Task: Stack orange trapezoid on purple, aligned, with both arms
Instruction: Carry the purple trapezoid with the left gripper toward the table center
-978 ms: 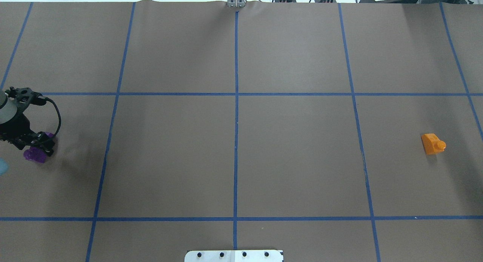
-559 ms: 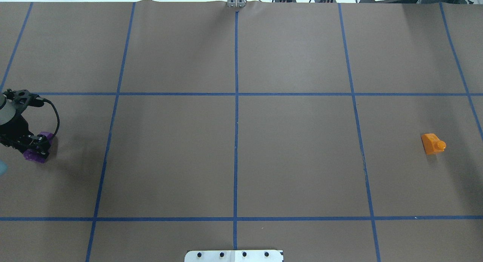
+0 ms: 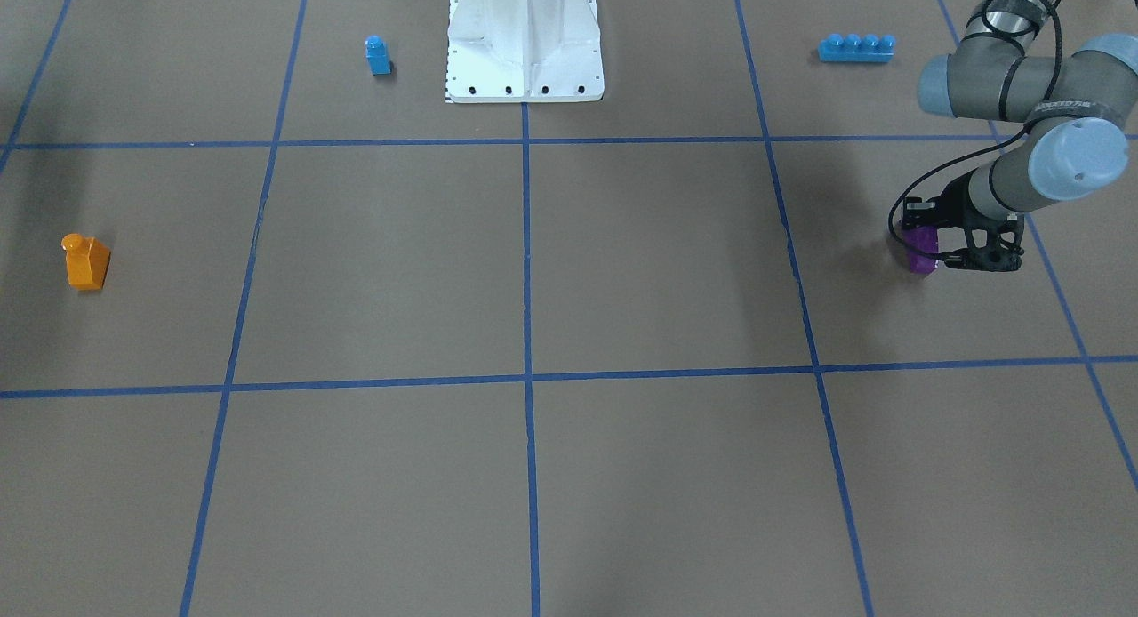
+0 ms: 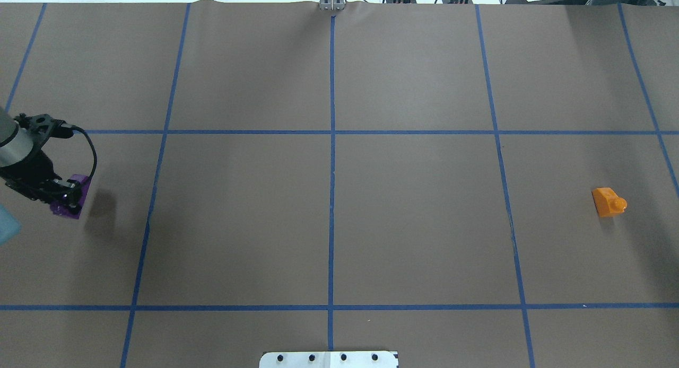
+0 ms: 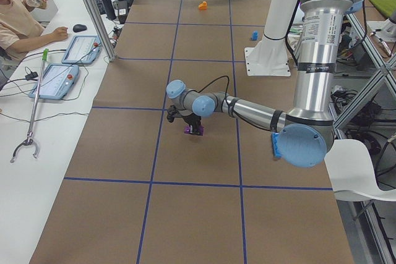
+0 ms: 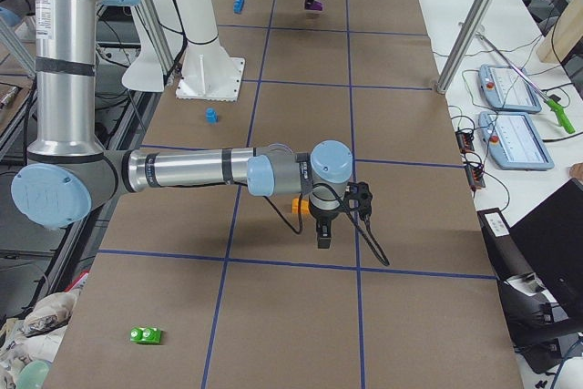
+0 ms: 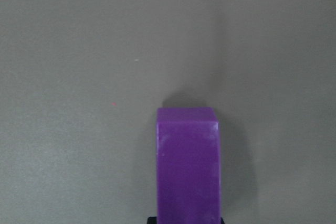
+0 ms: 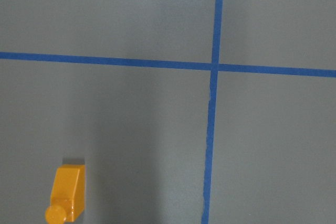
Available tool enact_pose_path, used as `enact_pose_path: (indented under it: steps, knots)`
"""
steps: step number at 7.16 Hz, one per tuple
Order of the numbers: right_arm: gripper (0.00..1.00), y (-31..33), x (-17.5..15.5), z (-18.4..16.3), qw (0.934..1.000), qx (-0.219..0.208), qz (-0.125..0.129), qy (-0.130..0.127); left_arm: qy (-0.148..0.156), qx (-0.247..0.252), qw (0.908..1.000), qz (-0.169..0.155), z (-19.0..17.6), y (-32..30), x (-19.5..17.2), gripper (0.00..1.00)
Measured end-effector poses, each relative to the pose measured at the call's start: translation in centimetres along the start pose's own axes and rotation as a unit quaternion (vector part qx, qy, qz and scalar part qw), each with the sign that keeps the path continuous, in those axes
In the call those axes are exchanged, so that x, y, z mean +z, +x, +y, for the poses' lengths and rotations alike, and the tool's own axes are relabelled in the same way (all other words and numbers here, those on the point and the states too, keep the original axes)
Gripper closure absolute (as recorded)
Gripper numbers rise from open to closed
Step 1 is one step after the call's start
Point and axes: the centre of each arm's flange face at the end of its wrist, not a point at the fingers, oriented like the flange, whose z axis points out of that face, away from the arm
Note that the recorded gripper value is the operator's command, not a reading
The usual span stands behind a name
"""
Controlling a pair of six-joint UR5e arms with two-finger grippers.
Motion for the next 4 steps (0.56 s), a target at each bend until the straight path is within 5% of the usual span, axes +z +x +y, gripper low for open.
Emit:
enact_pose_path:
  steps: [2, 4]
  knots:
    - [0.00, -1.0, 0.9, -0.2, 0.9997, -0.025, -0.002, 0.005, 0.008, 0.001, 1.0000, 0.000, -4.2, 14.8, -7.1, 1.00]
    - [0.00, -1.9, 1.6, -0.1, 0.9993, -0.037, -0.005, 0.000, 0.011, 0.015, 0.9997, -0.014, -4.5, 27.6, -8.3, 1.00]
